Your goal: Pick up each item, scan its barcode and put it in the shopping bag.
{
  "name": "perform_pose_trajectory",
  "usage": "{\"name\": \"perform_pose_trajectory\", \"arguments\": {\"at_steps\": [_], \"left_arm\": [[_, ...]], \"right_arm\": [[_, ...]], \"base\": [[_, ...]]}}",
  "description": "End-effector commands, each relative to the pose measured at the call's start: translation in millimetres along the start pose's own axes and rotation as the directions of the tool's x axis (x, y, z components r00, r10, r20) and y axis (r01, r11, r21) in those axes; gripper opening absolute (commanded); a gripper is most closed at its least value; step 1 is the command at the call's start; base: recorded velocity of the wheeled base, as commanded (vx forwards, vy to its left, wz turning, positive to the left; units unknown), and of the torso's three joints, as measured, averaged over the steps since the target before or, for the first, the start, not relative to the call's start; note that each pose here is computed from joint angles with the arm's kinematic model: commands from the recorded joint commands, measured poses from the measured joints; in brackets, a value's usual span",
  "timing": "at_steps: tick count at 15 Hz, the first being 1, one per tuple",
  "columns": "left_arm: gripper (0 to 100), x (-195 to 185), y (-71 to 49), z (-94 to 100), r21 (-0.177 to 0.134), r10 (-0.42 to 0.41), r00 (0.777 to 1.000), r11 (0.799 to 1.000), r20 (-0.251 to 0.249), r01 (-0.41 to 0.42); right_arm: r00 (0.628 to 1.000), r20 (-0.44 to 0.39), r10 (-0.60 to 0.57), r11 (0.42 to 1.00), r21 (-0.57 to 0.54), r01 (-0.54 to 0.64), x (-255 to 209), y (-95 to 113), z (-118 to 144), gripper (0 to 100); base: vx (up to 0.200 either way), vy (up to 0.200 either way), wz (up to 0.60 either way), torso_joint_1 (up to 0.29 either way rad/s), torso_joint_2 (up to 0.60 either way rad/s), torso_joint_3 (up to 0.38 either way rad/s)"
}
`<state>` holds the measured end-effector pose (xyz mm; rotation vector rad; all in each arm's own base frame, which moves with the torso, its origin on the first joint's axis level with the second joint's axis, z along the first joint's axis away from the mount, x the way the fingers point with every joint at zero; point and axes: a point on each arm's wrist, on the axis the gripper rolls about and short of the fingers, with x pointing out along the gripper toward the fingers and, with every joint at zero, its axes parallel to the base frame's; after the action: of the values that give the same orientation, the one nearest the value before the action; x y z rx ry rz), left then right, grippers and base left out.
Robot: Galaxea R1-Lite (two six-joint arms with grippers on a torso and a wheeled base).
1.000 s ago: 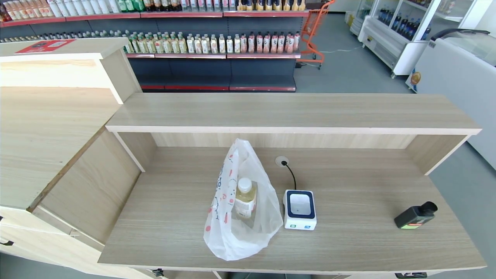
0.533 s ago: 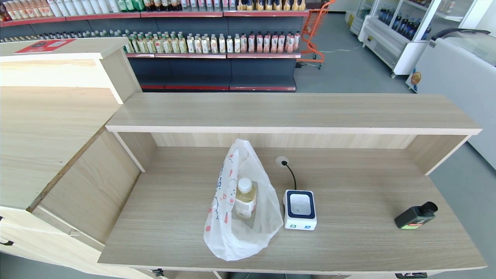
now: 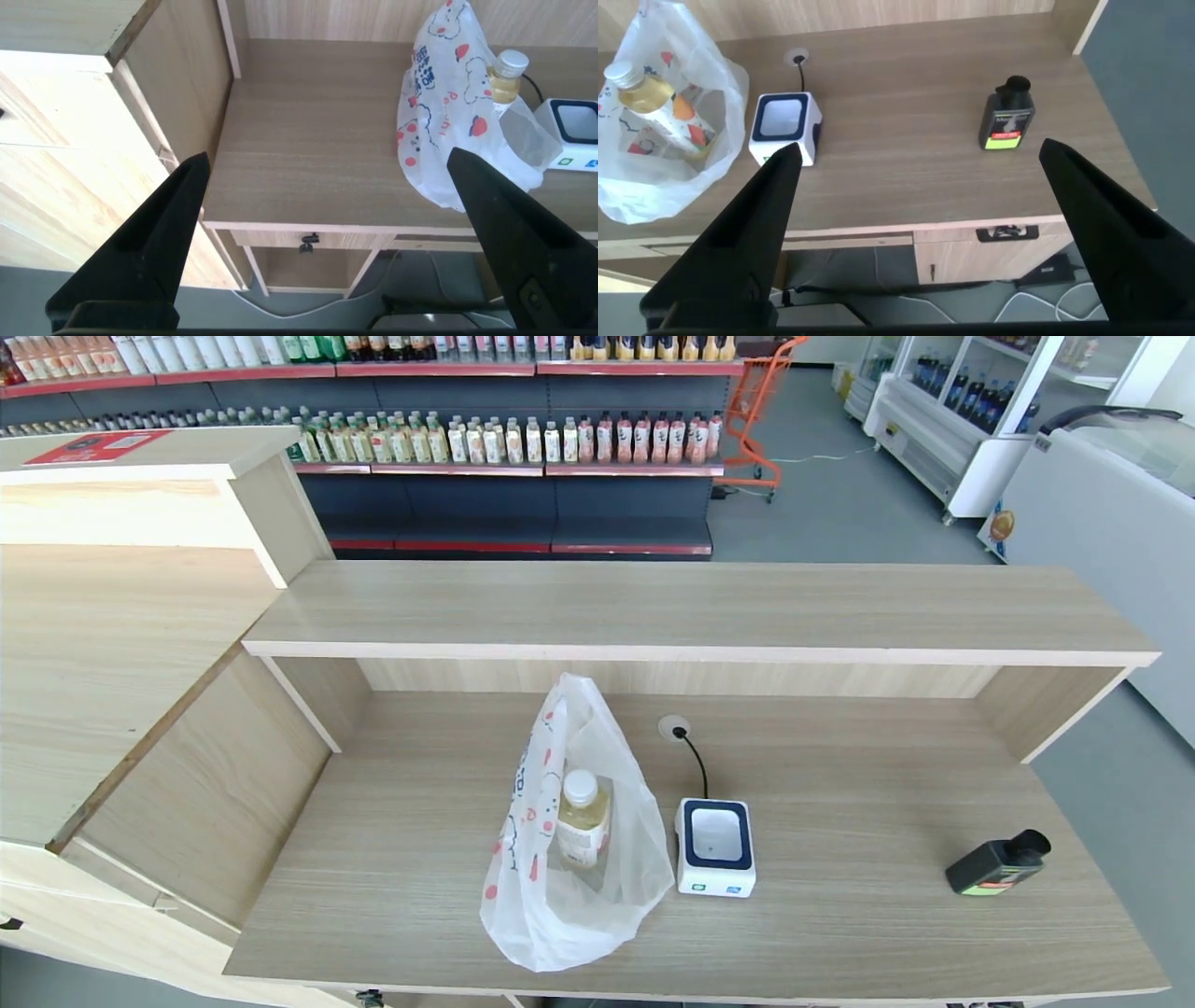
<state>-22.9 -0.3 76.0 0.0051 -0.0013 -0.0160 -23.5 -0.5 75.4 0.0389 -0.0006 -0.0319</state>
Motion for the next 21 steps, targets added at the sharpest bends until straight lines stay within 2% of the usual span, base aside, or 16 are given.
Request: {"name": "perform_pose_trajectory", "arguments": {"at_steps": [1,7,8,11,17,19,21], "left_arm": [[100,0.0,0.0,-0.1,0.001,0.001,1.000,1.000,0.000,-0.001],[100,0.0,0.0,-0.1,-0.002,0.001,1.000,1.000,0.000,-0.001],[100,0.0,0.0,-0.1,-0.004,0.001,1.000,1.000,0.000,-0.001],[100,0.0,0.0,0.1,-0.005,0.001,1.000,1.000,0.002,-0.001],[100,0.0,0.0,0.1,-0.008,0.001,1.000,1.000,0.002,-0.001],[100,0.0,0.0,0.1,-0.007,0.001,1.000,1.000,0.002,-0.001],[100,0.0,-0.1,0.1,-0.005,-0.001,1.000,1.000,0.002,0.001]], "right_arm": [[1.000,-0.006,-0.001,1.000,0.001,0.001,0.4,0.0,0.0,100],[1.000,-0.006,-0.001,1.000,0.002,0.001,0.4,0.0,0.0,100],[1.000,-0.006,-0.001,1.000,0.002,0.001,0.4,0.0,0.0,100],[1.000,-0.006,-0.001,1.000,0.002,0.001,0.4,0.0,0.0,100],[1.000,-0.006,-0.001,1.000,0.001,0.001,0.4,0.0,0.0,100],[1.000,-0.006,-0.001,1.000,0.001,0.001,0.4,0.0,0.0,100],[1.000,-0.006,-0.001,1.000,0.001,0.001,0.4,0.0,0.0,100]], "base": [[0.000,-0.200,0.00,0.007,0.01,0.002],[0.000,-0.200,0.00,0.007,0.00,0.003],[-0.200,-0.200,0.00,0.002,0.01,0.002],[0.000,0.000,0.00,0.000,0.00,0.000],[-0.200,0.000,0.00,0.002,0.00,0.002],[0.000,0.000,0.00,0.000,0.00,0.000],[0.000,-0.200,0.00,-0.007,0.00,0.000]]}}
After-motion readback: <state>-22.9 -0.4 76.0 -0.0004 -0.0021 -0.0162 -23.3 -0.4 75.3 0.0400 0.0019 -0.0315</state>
